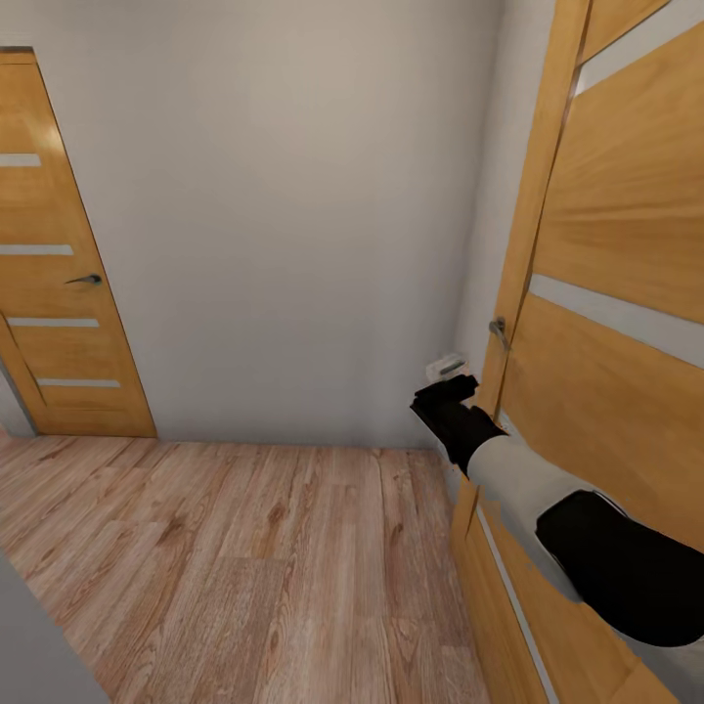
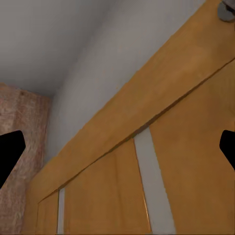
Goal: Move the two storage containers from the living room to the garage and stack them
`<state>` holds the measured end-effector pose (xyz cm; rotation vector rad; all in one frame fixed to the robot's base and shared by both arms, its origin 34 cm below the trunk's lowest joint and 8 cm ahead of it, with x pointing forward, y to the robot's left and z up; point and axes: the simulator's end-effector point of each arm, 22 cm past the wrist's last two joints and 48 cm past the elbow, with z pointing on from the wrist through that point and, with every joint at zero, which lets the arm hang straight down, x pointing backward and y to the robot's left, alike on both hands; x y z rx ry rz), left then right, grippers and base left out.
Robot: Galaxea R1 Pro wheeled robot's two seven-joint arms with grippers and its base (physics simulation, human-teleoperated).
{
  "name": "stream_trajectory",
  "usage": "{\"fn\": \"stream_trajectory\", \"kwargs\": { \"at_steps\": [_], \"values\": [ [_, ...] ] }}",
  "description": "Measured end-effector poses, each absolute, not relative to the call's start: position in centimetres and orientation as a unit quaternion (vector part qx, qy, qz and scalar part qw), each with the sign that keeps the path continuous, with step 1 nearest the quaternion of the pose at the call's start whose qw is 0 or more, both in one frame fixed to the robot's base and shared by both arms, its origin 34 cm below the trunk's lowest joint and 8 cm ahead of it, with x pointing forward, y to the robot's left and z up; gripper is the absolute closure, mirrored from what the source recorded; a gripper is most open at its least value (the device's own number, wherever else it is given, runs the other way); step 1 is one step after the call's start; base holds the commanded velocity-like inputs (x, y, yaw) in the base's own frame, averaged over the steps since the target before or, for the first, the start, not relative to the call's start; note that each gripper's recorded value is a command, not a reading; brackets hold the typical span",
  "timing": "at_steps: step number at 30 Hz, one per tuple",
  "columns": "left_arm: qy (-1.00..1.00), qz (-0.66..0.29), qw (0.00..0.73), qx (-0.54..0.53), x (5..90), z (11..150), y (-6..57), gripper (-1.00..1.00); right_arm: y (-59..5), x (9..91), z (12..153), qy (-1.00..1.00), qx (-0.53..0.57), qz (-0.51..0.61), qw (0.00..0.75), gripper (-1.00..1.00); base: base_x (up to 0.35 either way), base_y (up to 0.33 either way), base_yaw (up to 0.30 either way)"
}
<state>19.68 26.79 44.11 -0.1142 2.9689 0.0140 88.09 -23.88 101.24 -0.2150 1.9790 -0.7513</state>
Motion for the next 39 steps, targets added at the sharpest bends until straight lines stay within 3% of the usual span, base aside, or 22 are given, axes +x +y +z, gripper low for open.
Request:
{"fn": "stream_trajectory", "kwargs": {
  "at_steps": [5,11,17,27,39],
  "values": [
    [0.996,0.005,0.085,-0.038,19.7,44.1,26.8,-1.0,-18.6,87.8,101.2,0.815,-0.107,-0.279,0.496,-1.0,0.0,0.0,0.0],
    [0.996,0.005,0.085,-0.039,19.7,44.1,26.8,-1.0,-17.8,87.8,100.5,0.826,-0.1,-0.25,0.495,-1.0,0.0,0.0,0.0],
    [0.996,0.006,0.085,-0.039,19.7,44.1,26.8,-1.0,-13.3,87.0,95.1,0.872,-0.083,-0.097,0.473,-1.0,0.0,0.0,0.0],
    [0.996,0.006,0.085,-0.04,19.7,44.1,26.9,-1.0,-8.9,84.0,87.1,0.892,-0.122,0.042,0.434,-1.0,0.0,0.0,0.0],
    [0.996,0.006,0.085,-0.041,19.7,44.1,26.9,-1.0,-7.9,76.6,75.6,0.918,-0.128,0.074,0.368,-1.0,0.0,0.0,0.0]
  ]
}}
